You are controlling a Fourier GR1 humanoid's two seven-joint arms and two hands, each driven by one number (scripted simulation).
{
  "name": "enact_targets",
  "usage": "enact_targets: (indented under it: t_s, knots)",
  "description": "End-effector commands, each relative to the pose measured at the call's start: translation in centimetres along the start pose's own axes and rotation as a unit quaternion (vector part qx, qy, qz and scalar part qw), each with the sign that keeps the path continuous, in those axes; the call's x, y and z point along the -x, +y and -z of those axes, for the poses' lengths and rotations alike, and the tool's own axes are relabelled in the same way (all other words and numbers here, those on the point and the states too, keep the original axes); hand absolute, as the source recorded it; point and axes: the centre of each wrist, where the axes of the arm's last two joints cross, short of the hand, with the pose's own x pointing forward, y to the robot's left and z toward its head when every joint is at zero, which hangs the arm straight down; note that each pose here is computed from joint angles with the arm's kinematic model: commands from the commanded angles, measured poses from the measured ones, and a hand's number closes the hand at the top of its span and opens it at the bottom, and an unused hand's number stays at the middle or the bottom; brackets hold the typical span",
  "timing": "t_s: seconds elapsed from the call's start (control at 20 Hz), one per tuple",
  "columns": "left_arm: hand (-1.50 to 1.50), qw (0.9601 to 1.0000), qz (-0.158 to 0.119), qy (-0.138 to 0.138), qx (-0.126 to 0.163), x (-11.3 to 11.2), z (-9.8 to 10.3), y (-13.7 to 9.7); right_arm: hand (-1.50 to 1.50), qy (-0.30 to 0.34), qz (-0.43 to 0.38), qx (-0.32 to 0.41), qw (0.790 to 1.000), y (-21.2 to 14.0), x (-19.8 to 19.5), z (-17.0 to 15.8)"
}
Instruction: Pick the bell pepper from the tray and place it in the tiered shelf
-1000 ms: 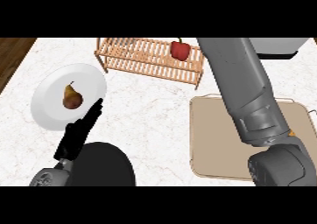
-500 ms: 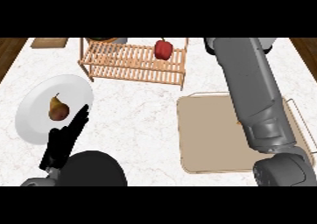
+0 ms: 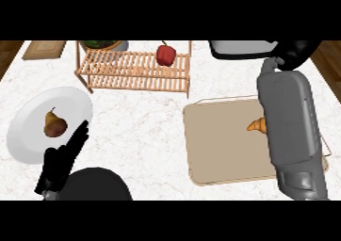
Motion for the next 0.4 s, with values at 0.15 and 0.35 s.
enact_targets:
  t_s: [0.15, 0.35]
  knots:
    - [0.0, 0.9999, 0.001, -0.009, 0.005, -0.4, 0.0, -0.8, -1.5, -0.03, -0.025, -0.044, 0.998, -7.6, -0.2, -1.9]
    - [0.0, 0.9999, 0.001, -0.009, 0.01, -1.9, 0.6, -0.9, -1.5, -0.009, -0.05, -0.035, 0.998, -13.6, 1.4, -3.2]
